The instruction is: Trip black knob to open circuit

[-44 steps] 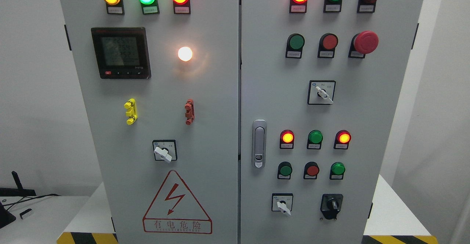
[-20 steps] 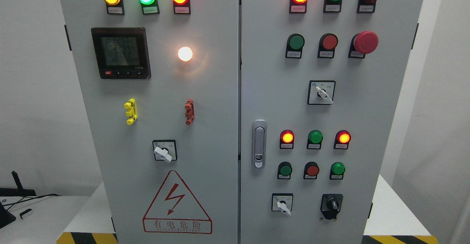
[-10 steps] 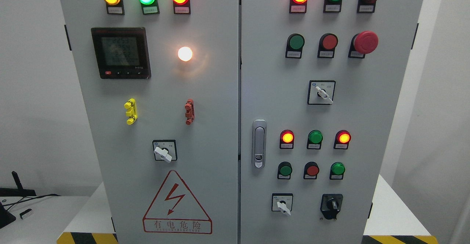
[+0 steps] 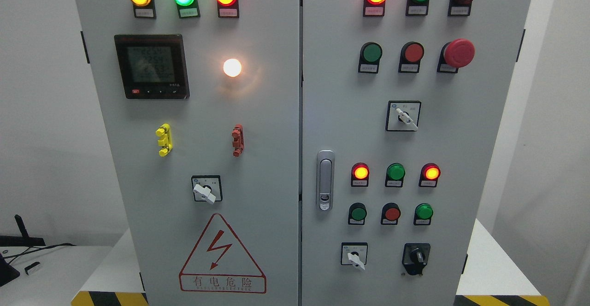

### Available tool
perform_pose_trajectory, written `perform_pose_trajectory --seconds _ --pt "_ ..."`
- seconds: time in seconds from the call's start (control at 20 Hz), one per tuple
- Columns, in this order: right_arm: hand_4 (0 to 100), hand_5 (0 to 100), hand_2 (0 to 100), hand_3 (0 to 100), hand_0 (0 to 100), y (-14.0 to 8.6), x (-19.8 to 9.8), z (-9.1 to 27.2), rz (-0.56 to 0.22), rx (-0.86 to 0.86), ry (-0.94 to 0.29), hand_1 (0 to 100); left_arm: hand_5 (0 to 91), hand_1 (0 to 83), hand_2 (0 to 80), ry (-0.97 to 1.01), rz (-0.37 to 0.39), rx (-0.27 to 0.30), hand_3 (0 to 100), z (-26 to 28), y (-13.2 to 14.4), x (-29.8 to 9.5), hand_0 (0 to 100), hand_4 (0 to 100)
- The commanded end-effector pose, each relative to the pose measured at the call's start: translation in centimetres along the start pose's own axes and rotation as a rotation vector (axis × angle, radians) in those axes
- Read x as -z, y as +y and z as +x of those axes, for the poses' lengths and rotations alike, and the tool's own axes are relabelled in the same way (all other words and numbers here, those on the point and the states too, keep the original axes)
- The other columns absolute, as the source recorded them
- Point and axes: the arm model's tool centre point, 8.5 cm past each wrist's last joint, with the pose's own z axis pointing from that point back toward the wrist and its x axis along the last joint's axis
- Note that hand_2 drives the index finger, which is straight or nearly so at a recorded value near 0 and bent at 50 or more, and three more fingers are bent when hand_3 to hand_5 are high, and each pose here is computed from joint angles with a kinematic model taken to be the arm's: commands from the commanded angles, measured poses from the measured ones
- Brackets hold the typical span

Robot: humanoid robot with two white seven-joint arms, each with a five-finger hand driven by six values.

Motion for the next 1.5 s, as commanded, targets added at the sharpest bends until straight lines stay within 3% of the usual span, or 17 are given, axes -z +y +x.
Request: perform_pose_trajectory --seconds 0.0,0.25,0.4,0.6,0.95,1.1,1.45 --pt "71 82 29 70 32 -1.0 4.2 13.0 -0.057 0.029 -0.534 63 0.0 38.9 0.0 0.0 0.002 -0.004 0 0.0 0.1 0.0 12 0" --pt "74 86 30 73 31 -2.1 5.8 17.6 -0.114 0.031 -0.558 60 0.0 38.9 0.0 0.0 0.001 -0.005 0 0.0 0.0 0.0 12 0" --pt "76 87 30 73 31 -2.2 6.8 19.0 -0.118 0.032 -0.516 60 0.0 38.9 0.0 0.0 0.001 -0.005 0 0.0 0.0 0.0 12 0" --pt "77 89 29 73 31 -2.0 7.5 20.9 -0.115 0.034 -0.557 61 0.0 38.9 0.0 0.0 0.002 -0.004 0 0.0 0.1 0.0 12 0" --pt "79 91 27 74 31 -1.1 12.6 24.4 -0.113 0.074 -0.547 66 0.0 38.9 0.0 0.0 0.002 -0.004 0 0.0 0.1 0.0 12 0" --pt "85 98 34 79 27 -0.1 14.0 25.5 -0.103 0.095 -0.537 74 0.0 38.9 0.0 0.0 0.001 -0.005 0 0.0 0.0 0.0 12 0" --pt "89 100 42 82 25 -0.3 16.7 26.7 -0.195 0.125 -0.452 77 0.0 38.9 0.0 0.0 0.002 -0.004 0 0.0 0.1 0.0 12 0"
